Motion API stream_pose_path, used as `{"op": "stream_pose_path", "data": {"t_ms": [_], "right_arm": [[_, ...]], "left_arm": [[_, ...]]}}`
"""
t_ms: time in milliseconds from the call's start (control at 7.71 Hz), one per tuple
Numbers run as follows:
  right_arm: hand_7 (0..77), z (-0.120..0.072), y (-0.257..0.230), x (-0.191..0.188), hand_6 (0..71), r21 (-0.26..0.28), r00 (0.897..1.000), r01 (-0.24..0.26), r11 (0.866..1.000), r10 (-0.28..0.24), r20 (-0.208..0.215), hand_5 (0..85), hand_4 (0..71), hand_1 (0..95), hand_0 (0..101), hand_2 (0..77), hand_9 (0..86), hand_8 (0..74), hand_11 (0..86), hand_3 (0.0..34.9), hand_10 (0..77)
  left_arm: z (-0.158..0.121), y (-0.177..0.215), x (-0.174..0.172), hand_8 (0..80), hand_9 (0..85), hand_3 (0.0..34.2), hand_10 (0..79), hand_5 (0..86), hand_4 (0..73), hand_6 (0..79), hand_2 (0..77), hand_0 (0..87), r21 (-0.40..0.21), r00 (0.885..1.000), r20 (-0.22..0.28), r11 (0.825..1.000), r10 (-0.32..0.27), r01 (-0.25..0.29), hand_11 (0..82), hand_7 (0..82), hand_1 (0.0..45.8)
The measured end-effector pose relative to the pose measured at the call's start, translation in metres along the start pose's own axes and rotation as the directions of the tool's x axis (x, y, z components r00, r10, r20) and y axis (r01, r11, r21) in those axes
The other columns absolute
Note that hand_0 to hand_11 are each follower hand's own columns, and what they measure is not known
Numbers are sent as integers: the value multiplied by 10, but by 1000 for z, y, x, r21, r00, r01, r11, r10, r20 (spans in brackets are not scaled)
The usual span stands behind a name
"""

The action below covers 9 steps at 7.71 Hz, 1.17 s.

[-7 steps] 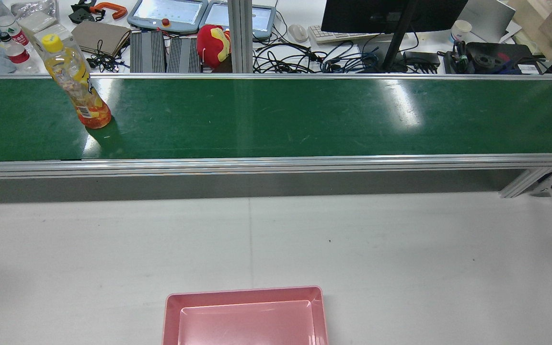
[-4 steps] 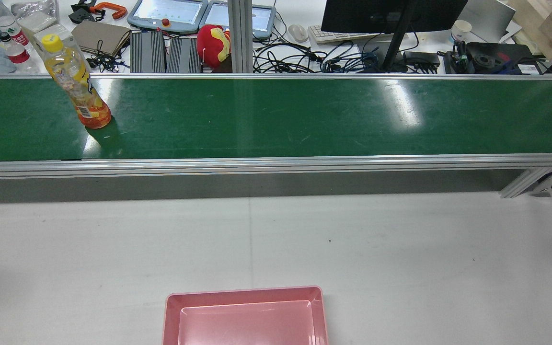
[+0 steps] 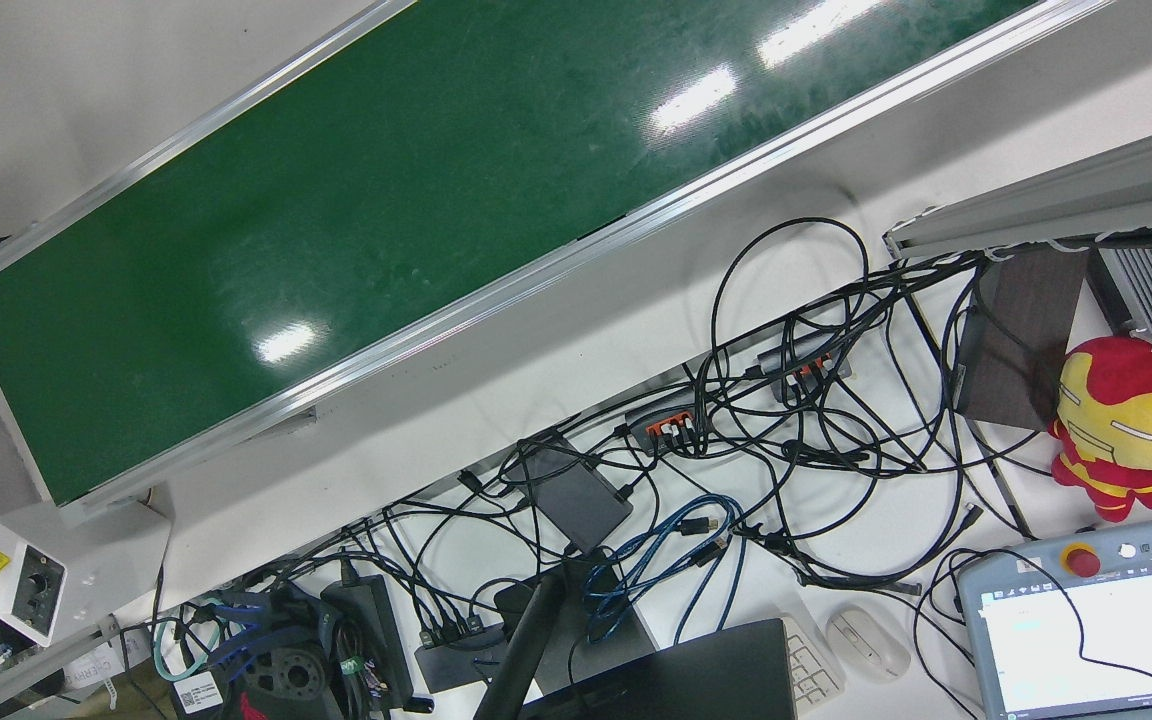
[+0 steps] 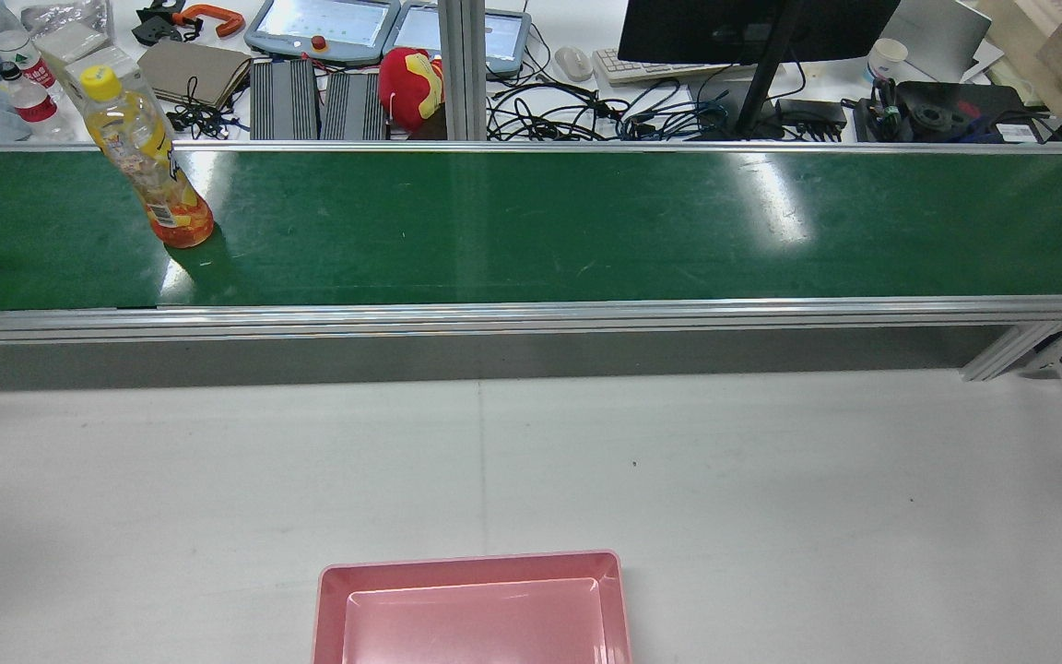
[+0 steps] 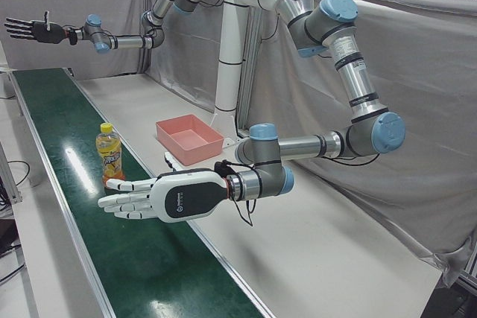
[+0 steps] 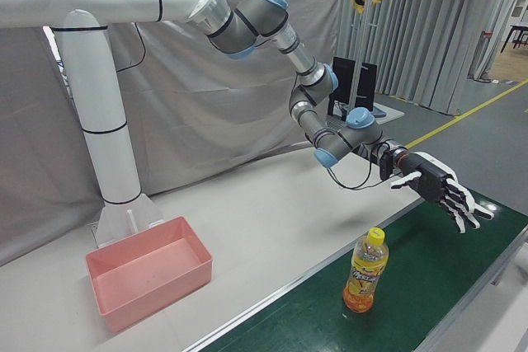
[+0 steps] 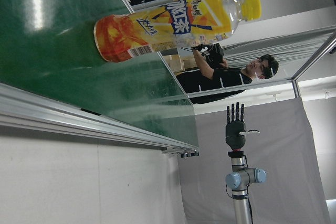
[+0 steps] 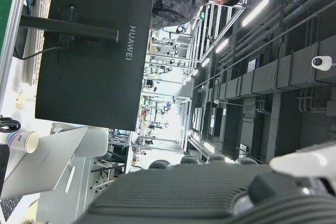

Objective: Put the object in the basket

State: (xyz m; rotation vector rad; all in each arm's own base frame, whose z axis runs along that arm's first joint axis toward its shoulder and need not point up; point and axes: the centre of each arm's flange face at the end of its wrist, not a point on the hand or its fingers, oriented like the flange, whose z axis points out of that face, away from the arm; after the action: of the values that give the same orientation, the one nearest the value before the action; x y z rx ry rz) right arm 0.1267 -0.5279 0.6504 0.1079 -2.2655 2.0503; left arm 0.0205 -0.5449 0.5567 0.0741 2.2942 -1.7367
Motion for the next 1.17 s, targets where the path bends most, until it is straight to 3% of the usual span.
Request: {"op": "stream_pose_path", "data": {"t_ms": [130,648,1167], "right_arm": [[5,0,0,0,0,0,1000,0,1000,0,0,0,0,0,3,5,0,0,0,2,0],[5,0,0,0,0,1,1000,1,1000,-1,0,0,0,0,1,5,0,0,0,2,0],[5,0,0,0,0,1,1000,1,1000,-1,0,0,0,0,2,5,0,0,0,2,0]], "left_arm": [[3,6,-8,76,93,0,93,235,27,5,5,587,-7,1000,-1,1000,15,-15,169,11,224],[16,39,-59,87,104,2,93,240,22,5,5,590,-24,1000,9,1000,-4,4,153,11,207],[59,92,-108,87,104,4,93,256,22,5,5,580,-37,998,53,999,-17,19,153,11,207]]}}
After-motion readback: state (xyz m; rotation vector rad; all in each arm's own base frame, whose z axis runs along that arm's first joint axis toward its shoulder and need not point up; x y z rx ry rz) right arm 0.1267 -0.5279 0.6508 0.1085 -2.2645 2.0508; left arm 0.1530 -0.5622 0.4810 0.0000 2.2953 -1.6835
